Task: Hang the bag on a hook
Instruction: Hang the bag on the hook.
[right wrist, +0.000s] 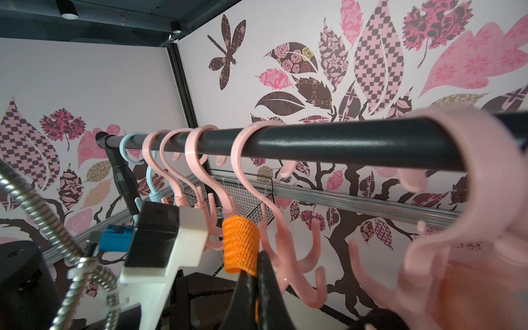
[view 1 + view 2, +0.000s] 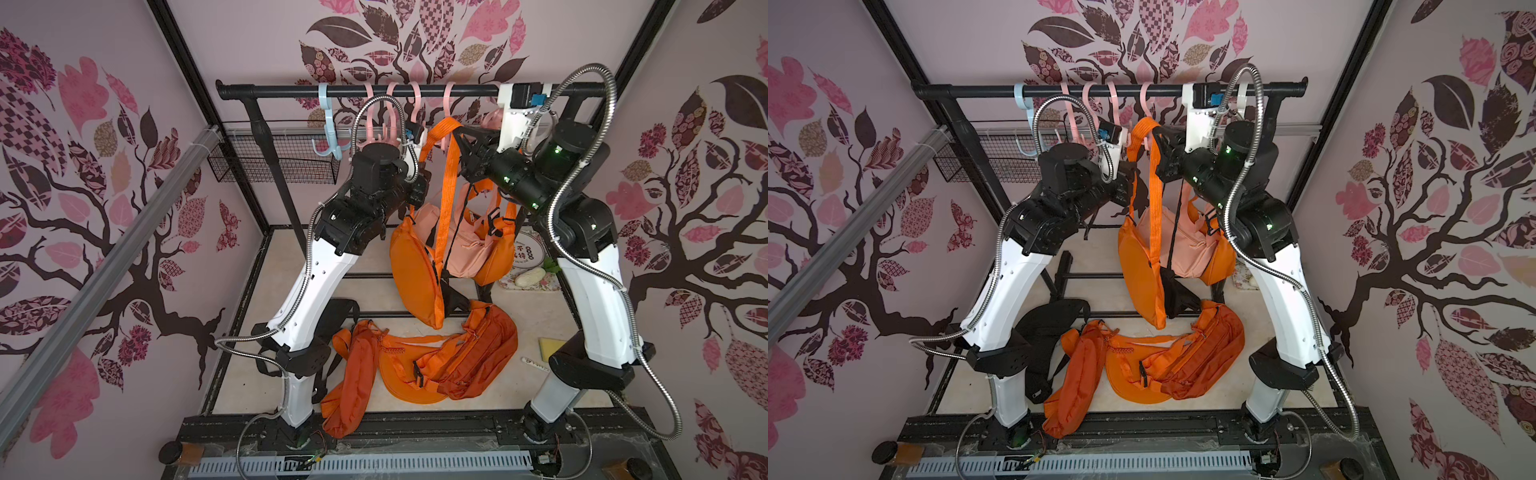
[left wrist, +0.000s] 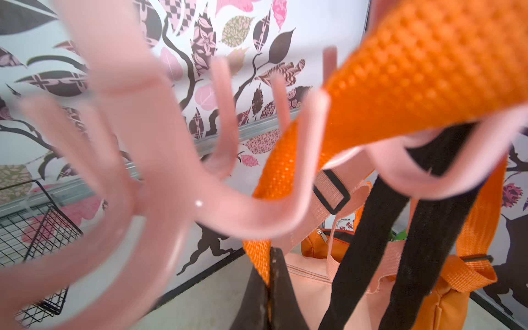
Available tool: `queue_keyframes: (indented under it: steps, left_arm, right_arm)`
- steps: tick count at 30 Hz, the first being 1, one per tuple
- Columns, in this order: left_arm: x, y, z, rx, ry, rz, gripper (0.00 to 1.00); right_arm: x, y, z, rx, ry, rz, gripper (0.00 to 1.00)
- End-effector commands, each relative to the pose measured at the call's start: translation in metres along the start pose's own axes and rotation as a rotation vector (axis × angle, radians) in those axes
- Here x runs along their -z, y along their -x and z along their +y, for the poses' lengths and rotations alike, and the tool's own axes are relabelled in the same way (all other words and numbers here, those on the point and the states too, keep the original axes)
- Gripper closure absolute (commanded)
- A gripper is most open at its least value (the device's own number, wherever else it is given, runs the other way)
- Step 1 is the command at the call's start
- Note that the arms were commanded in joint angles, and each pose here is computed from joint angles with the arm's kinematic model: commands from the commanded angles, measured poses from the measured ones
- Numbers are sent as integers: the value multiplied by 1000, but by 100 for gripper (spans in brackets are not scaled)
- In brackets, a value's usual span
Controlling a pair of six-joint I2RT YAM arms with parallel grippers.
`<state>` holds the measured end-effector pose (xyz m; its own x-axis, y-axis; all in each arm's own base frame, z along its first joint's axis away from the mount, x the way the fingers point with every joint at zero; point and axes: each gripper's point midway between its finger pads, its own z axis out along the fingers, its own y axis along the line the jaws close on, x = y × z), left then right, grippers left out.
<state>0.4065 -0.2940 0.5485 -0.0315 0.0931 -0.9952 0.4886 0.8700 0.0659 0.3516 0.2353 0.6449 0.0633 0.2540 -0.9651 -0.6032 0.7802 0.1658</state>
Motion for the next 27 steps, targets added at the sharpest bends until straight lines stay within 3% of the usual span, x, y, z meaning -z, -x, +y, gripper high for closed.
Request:
queue_keyframes:
  steps: [1,12,19,27]
  left_arm:
    - [12,21,7,4,19,-61,100]
    - [-11,-14,4,-28,31,34,100]
    - [-11,-27,-2,0,-5,67,100]
    - [-13,-35,-13,27,-56,90,100]
  right_arm:
    - [9,26,-5,-27,10,-76,100]
    - [-4,-5,-15,-71,12,10,100]
    - [10,-23,-26,-110,-34,-6,100]
    - [9,-61,-43,-123,-108,63,100]
